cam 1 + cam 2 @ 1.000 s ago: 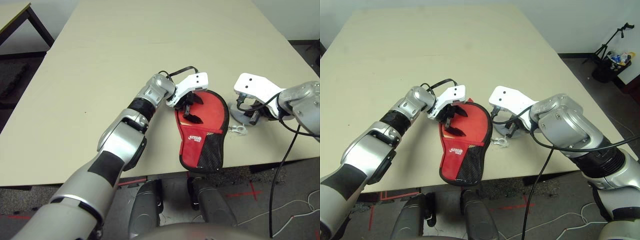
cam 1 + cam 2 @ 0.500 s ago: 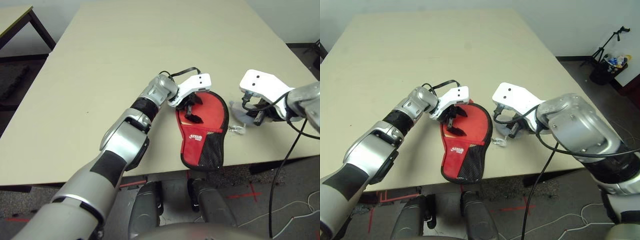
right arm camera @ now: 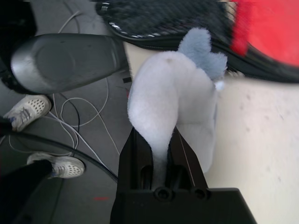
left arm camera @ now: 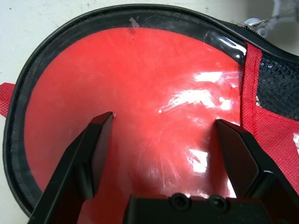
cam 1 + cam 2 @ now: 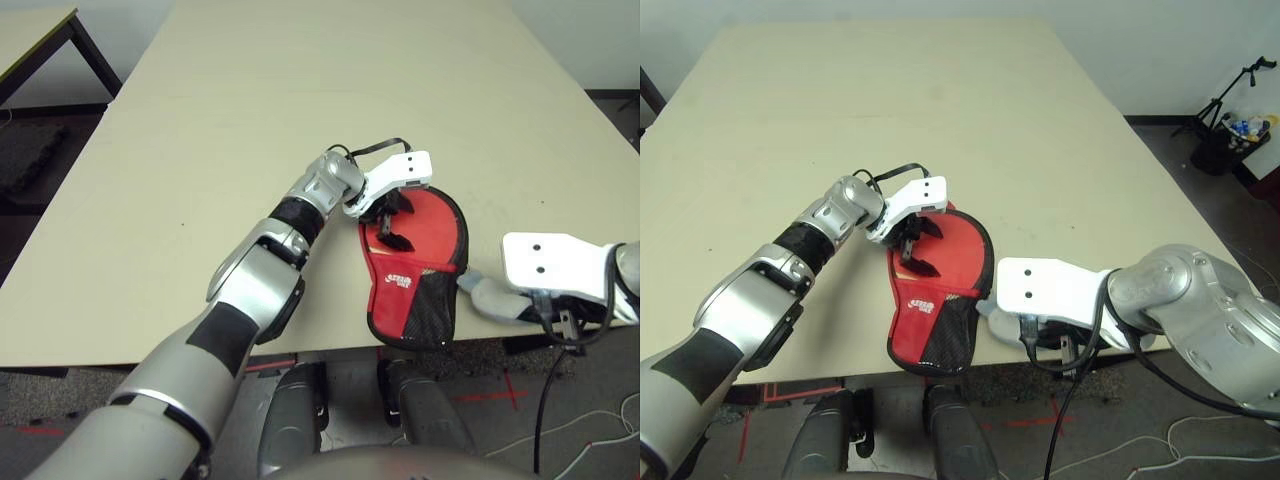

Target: Store the ping-pong paddle in its case and zip it.

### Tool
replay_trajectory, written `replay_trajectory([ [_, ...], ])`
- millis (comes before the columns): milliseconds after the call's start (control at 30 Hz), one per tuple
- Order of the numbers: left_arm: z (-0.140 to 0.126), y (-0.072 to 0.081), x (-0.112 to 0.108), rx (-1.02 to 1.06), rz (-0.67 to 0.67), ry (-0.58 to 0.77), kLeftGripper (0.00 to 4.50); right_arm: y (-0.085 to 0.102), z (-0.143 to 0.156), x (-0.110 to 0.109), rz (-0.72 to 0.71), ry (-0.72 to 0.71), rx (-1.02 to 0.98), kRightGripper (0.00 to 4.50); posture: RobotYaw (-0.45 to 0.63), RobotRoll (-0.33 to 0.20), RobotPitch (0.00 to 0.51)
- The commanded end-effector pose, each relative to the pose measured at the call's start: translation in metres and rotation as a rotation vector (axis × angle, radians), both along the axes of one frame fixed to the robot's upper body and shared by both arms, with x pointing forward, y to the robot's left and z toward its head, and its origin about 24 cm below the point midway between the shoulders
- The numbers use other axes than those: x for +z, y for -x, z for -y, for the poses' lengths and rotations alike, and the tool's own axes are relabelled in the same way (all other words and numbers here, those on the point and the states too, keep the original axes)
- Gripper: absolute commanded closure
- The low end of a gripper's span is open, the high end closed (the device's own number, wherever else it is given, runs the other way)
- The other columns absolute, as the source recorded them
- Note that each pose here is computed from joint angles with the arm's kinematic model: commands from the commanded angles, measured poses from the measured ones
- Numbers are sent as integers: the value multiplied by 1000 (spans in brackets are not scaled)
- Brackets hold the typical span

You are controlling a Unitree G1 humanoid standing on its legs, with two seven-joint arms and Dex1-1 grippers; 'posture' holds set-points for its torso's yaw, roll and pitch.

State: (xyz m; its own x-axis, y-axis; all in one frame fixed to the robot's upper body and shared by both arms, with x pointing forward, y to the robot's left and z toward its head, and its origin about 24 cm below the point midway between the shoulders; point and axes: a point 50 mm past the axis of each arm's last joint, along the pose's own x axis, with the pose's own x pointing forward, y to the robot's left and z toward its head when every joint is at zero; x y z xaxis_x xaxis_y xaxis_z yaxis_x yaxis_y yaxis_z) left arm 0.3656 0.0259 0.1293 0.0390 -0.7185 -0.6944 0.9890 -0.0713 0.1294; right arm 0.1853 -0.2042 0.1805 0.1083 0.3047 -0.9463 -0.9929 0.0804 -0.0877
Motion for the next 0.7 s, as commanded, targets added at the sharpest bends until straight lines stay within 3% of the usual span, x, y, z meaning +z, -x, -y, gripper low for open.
replay_trajectory([
  [33,-25,3,-38,88,-61,-178,0,18,-3,-16,-175,8,104,4386,-298,0,184],
  [267,-23,3,-39,86,-62,-173,0,28,-9,-29,-226,4,260,4387,-290,0,192],
  [700,-24,4,-42,86,-65,-166,0,80,-18,-56,-450,-59,403,4401,-282,0,196],
])
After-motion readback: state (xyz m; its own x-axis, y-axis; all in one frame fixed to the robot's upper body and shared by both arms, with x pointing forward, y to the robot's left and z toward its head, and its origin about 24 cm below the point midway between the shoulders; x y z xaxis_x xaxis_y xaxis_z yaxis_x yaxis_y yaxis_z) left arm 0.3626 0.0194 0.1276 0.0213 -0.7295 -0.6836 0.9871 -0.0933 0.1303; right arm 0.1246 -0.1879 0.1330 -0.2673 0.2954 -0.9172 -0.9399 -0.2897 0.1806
